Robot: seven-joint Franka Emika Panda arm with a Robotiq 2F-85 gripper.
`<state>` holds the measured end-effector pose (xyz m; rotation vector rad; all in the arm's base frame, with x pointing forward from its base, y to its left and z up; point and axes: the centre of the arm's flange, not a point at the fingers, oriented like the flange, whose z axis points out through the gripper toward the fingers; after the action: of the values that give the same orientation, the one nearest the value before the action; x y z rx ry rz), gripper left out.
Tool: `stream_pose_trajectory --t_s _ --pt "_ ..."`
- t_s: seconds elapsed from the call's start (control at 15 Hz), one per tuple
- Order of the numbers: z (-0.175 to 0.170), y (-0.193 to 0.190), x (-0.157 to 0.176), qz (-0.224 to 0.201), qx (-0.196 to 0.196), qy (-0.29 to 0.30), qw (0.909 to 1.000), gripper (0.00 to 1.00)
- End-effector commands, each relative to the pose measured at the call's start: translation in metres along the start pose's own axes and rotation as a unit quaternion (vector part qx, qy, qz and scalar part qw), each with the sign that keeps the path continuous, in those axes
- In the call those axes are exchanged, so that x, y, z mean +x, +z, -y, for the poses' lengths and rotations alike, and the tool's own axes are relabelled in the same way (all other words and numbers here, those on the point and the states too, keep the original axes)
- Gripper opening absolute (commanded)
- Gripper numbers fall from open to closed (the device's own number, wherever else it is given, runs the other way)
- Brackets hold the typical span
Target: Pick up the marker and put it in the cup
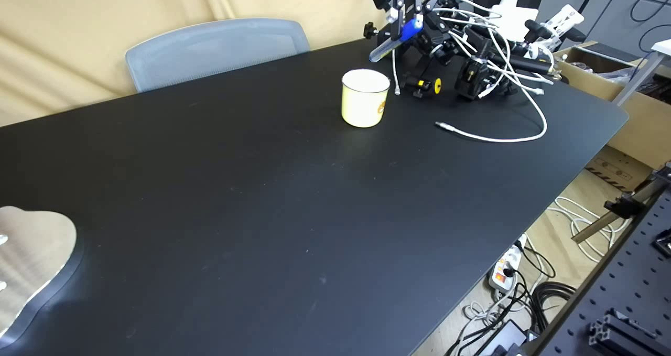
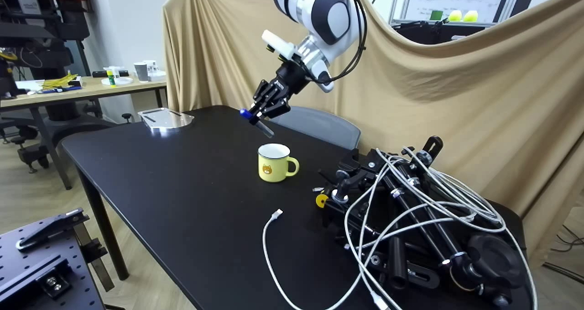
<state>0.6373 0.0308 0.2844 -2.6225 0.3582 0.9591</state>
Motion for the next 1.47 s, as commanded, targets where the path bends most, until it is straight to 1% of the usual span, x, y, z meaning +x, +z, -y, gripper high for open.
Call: stream_pose_trajectory --t_s 0.0,0.27,0.6,0.93,1.0,1.07,1.13,1.4 --pt "0.006 -0.011 0.024 0.013 0.01 -0.001 0.9999 0.05" --pt "0.004 -0.005 0.038 0.015 0.018 0.007 0.9997 0.05" --pt "-0.002 0.003 0.051 0.012 0.019 0.024 0.9995 0.05" --pt "-0.006 0.007 0.056 0.009 0.017 0.037 0.9992 0.05" --pt "-0.007 0.008 0.056 0.01 0.018 0.04 0.999 0.46" --pt "-0.007 0.009 0.057 0.011 0.018 0.043 0.9988 0.47" --pt "-0.008 0.009 0.058 0.012 0.019 0.045 0.9987 0.52" --pt "-0.01 0.01 0.058 0.009 0.023 0.055 0.9982 0.8"
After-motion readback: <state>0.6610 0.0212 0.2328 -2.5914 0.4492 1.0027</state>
